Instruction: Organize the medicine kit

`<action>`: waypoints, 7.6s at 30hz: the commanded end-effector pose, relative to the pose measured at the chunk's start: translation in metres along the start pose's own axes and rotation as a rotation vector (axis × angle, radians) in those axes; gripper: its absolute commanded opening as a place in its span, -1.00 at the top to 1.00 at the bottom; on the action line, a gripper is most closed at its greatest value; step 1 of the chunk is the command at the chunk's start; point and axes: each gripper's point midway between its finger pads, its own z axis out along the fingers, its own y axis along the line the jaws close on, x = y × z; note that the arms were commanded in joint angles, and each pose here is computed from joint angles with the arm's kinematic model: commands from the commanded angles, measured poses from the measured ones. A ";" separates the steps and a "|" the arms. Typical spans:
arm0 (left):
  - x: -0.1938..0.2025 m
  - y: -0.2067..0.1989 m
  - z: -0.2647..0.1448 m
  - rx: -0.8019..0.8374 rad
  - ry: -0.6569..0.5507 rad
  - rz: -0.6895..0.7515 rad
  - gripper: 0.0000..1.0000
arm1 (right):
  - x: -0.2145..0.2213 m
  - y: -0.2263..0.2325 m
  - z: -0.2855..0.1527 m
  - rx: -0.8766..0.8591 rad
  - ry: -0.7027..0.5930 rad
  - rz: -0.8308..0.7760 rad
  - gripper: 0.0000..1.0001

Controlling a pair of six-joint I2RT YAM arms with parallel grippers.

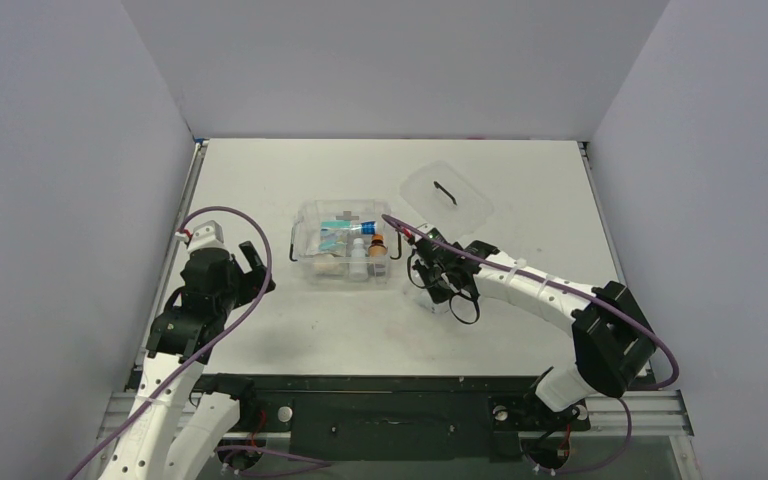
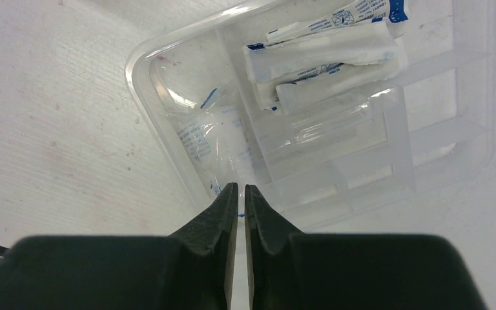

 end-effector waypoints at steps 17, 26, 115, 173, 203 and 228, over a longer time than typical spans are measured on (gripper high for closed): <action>-0.014 -0.007 -0.003 0.028 -0.039 -0.007 -0.74 | 0.006 0.020 0.029 -0.038 0.010 0.012 0.88; -0.013 -0.007 -0.002 0.028 -0.037 -0.007 -0.74 | -0.043 0.002 -0.019 0.038 -0.129 0.016 0.72; -0.012 -0.009 -0.002 0.051 -0.031 0.000 -0.81 | -0.163 -0.063 0.002 0.079 -0.262 0.230 0.59; -0.009 -0.022 -0.006 0.125 -0.026 0.020 -0.80 | -0.213 0.081 -0.084 -0.143 -0.427 0.078 0.57; -0.009 -0.024 -0.007 0.136 -0.029 0.025 -0.80 | -0.180 0.085 0.043 -0.058 -0.108 0.030 0.34; -0.006 -0.023 -0.003 0.125 -0.008 0.027 -0.80 | -0.241 0.016 -0.077 0.044 -0.430 0.198 0.04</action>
